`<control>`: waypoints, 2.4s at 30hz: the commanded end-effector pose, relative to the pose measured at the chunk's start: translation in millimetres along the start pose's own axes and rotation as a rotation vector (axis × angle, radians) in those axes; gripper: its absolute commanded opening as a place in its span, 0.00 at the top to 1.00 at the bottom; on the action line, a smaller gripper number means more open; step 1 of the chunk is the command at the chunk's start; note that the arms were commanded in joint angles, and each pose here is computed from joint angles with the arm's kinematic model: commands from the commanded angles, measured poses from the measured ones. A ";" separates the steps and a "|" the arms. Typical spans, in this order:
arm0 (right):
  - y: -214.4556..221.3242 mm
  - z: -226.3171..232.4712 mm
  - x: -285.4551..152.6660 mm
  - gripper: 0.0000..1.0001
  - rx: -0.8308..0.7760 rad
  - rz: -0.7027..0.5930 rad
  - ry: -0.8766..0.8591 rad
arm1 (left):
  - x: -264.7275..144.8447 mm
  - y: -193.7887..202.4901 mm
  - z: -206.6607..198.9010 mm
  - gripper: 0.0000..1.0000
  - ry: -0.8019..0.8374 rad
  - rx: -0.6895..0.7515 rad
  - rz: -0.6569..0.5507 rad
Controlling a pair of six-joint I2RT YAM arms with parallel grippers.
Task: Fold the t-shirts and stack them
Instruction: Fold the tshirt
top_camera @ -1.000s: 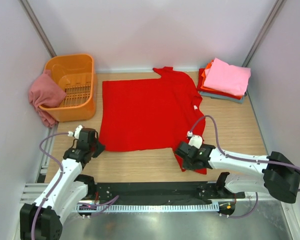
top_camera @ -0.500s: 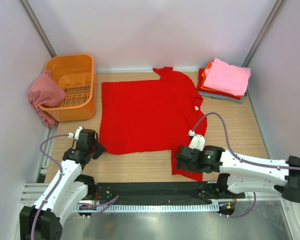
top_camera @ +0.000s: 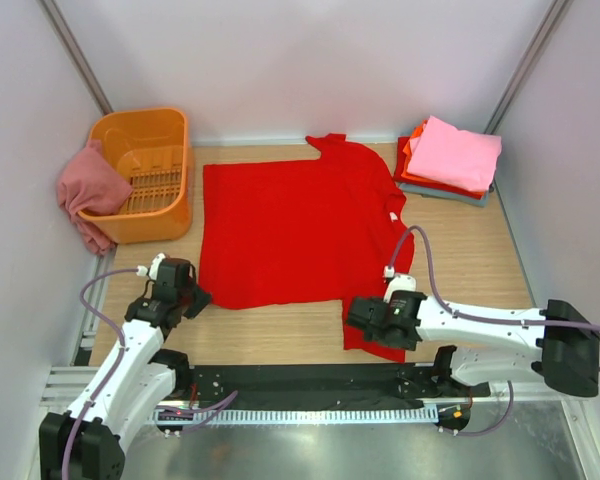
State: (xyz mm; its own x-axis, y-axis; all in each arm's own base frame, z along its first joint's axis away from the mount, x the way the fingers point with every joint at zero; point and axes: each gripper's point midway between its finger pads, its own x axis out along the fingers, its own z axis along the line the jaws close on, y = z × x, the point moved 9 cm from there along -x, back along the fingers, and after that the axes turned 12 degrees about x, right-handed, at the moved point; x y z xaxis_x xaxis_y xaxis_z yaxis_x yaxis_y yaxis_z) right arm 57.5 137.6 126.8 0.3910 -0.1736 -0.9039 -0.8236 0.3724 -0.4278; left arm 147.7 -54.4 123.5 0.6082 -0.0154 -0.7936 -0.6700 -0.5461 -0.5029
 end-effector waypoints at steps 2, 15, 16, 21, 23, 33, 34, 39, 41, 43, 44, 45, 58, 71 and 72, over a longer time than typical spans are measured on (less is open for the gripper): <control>-3.0 12.0 13.9 0.33 0.099 0.004 -0.125 | -5.3 -3.4 -4.6 1.00 0.030 0.002 -0.011; 7.4 -10.0 44.8 0.44 0.150 0.164 -0.131 | 0.2 -2.9 -2.9 1.00 0.008 0.009 -0.010; 7.0 -7.2 44.1 0.48 0.146 0.163 -0.137 | -0.1 -2.7 -3.0 1.00 0.011 0.011 -0.008; 6.6 -8.7 43.9 0.85 0.141 0.156 -0.147 | -0.2 -3.0 -3.3 1.00 0.012 0.010 -0.006; 6.8 -10.1 43.2 0.94 0.136 0.158 -0.152 | -0.6 -3.6 -4.3 1.00 0.016 0.011 -0.007; -22.4 -24.8 -19.6 0.99 0.187 0.108 -0.237 | -30.6 -0.8 -16.1 1.00 0.110 -0.038 0.094; -24.2 -25.7 -25.1 0.98 0.189 0.107 -0.247 | -34.4 0.9 -17.7 1.00 0.124 -0.040 0.107; -38.6 -34.6 -61.1 0.98 0.215 0.087 -0.307 | -55.4 6.6 -17.7 1.00 0.133 -0.036 0.143; -41.6 -37.7 -68.2 0.99 0.211 0.083 -0.319 | -68.0 0.7 -17.6 1.00 0.113 -0.025 0.126; -43.7 -41.0 -77.0 0.99 0.205 0.094 -0.340 | -79.3 1.4 -12.3 1.00 0.086 -0.005 0.131; -45.1 -42.6 -81.3 0.99 0.206 0.097 -0.348 | -82.2 4.5 -8.3 1.00 0.070 0.002 0.145; -45.3 -44.0 -83.6 0.99 0.206 0.102 -0.356 | -84.6 5.7 -6.2 1.00 0.067 0.011 0.146; -63.5 -8.1 -99.5 0.99 0.133 0.026 -0.482 | -98.0 -1.4 -2.3 0.99 0.035 0.125 0.149; -175.9 72.4 -98.6 0.99 -0.081 -0.200 -0.385 | -72.2 -41.9 -34.3 1.00 0.040 0.153 0.170; -181.4 75.8 -94.9 0.99 -0.089 -0.197 -0.378 | -69.2 -44.6 -34.9 1.00 0.044 0.155 0.177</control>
State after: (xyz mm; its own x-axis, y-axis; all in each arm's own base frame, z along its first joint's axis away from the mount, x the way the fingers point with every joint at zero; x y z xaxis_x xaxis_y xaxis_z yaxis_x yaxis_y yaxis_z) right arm 175.1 153.4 282.0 0.6202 0.0741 -0.7809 -0.7437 0.3724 -0.5553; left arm 132.3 -59.8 205.4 0.4446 -0.1137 -0.8885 -0.8298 -0.4258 -0.3608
